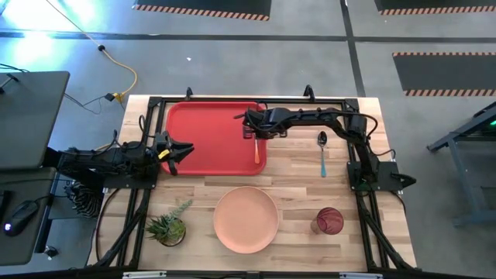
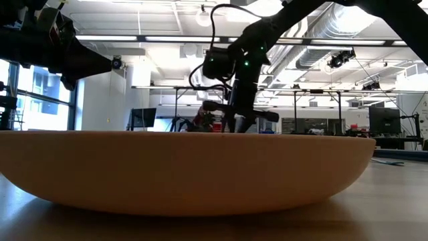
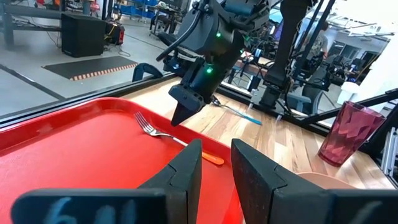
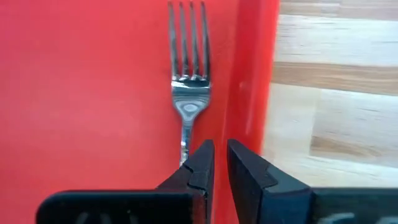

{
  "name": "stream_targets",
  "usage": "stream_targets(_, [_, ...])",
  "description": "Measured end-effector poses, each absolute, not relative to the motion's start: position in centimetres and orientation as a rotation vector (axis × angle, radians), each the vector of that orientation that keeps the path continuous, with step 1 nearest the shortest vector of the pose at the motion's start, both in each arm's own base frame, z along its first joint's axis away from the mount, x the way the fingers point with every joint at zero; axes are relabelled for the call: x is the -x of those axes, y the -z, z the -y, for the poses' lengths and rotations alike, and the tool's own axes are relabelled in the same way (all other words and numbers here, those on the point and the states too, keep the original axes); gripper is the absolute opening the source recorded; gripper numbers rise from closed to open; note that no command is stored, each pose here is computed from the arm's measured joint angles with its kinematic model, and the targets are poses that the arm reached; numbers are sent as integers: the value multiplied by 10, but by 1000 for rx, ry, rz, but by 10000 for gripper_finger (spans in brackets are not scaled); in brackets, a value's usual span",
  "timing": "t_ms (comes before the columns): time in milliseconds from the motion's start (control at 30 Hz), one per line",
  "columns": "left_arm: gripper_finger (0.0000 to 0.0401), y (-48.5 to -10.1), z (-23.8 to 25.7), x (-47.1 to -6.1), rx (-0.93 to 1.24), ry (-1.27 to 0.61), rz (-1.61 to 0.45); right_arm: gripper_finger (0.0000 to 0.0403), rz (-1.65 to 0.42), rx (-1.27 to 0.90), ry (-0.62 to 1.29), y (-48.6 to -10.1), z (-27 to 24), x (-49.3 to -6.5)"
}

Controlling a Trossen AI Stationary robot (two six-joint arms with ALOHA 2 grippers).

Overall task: Pick and place plate/cup/fork/spoon on tray
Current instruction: Move the red serving tray to the top center of the table

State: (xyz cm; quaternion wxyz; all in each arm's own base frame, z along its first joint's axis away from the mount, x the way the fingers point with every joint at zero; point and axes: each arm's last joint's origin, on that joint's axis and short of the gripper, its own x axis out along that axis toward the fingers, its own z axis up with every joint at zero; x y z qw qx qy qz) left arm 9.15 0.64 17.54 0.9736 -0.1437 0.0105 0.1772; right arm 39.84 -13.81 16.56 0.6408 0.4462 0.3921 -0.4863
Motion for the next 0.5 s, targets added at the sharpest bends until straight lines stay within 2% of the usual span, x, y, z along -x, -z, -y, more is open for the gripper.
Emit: stream_targets(500, [76, -175, -6, -92, 290, -358, -21, 36, -895, -990, 1100, -166, 144, -397])
